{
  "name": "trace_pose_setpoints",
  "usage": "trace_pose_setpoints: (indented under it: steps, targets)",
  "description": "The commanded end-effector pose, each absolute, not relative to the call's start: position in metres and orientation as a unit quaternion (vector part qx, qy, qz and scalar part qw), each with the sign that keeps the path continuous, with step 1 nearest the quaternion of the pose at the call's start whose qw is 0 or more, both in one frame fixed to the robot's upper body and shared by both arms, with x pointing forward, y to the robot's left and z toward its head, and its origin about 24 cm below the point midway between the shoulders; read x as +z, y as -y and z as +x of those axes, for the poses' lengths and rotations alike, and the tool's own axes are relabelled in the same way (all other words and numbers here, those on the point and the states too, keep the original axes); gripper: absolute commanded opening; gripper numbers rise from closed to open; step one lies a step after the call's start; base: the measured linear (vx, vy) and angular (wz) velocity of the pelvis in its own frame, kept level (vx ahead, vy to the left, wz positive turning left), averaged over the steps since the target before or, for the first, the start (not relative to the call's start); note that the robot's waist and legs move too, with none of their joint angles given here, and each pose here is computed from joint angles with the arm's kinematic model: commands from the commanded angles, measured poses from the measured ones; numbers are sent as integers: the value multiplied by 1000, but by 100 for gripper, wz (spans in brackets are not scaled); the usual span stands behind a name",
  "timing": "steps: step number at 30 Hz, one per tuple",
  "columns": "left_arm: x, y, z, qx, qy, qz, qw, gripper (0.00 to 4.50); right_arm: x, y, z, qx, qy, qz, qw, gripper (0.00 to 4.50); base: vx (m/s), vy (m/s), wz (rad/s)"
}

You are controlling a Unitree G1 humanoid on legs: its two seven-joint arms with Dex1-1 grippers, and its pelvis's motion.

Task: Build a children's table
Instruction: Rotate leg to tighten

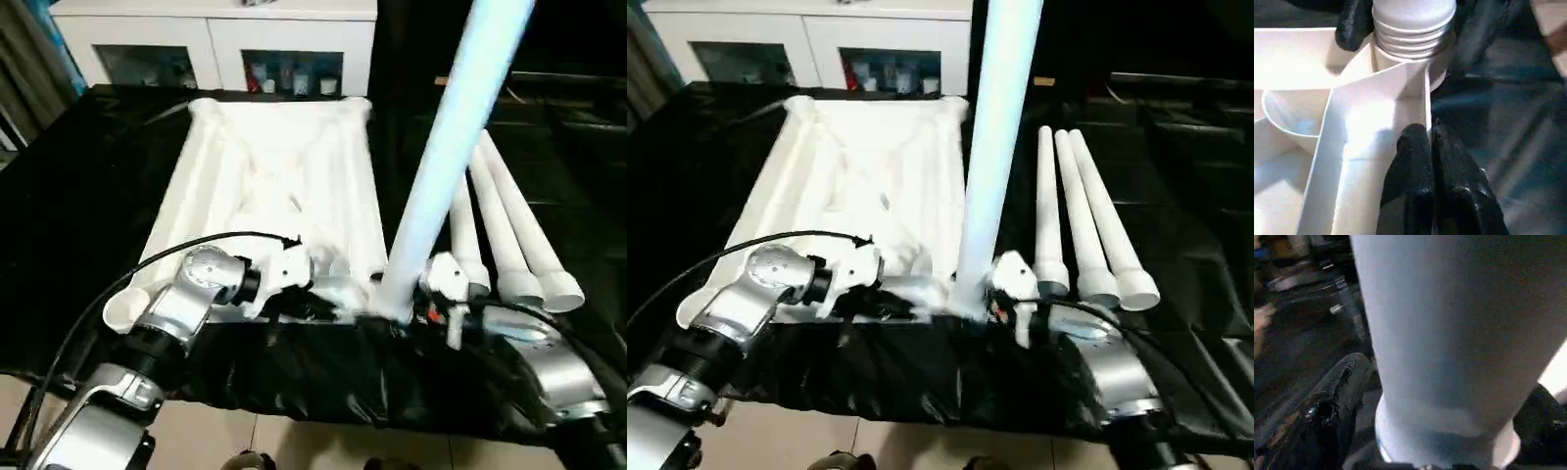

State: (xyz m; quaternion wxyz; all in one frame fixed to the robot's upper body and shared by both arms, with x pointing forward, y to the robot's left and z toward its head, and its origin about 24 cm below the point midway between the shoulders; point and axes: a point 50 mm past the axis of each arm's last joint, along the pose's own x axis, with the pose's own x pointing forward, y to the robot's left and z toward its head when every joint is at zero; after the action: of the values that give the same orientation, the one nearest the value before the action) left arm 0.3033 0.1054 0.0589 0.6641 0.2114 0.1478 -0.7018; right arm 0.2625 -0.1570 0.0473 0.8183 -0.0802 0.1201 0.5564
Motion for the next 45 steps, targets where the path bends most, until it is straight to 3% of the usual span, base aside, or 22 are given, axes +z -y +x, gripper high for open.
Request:
trace_pose_setpoints:
  steps: [1, 9, 19, 25, 28, 32, 36, 39, 45]
  targets:
    - [58, -96, 296, -730, -142, 217, 632, 0, 44, 149, 255, 593, -130, -74, 791, 389, 0, 0, 0]
    - [57, -101, 293, -748, -151, 209, 612, 0, 45, 155, 250, 625, -160, -88, 759, 389, 0, 0, 0]
    - [58, -104, 292, -750, -155, 209, 608, 0, 44, 156, 249, 631, -166, -84, 753, 293, 0, 0, 0]
    - [58, -104, 294, -746, -155, 207, 614, 0, 43, 153, 249, 626, -164, -68, 760, 278, 0, 0, 0]
    - [58, -104, 296, -734, -156, 205, 628, 0, 42, 151, 254, 600, -150, -53, 784, 276, 0, 0, 0]
    - [60, -96, 313, -669, -151, 193, 702, 0, 37, 146, 275, 481, -122, -35, 867, 276, 0, 0, 0]
    - [61, -92, 318, -646, -150, 191, 724, 0, 31, 144, 284, 420, -126, -33, 898, 275, 0, 0, 0]
    - [61, -83, 327, -595, -153, 184, 767, 0, 23, 134, 294, 343, -135, -13, 930, 275, 0, 0, 0]
    - [63, -71, 333, -539, -148, 166, 812, 0, 18, 117, 301, 285, -138, 1, 948, 274, 0, 0, 0]
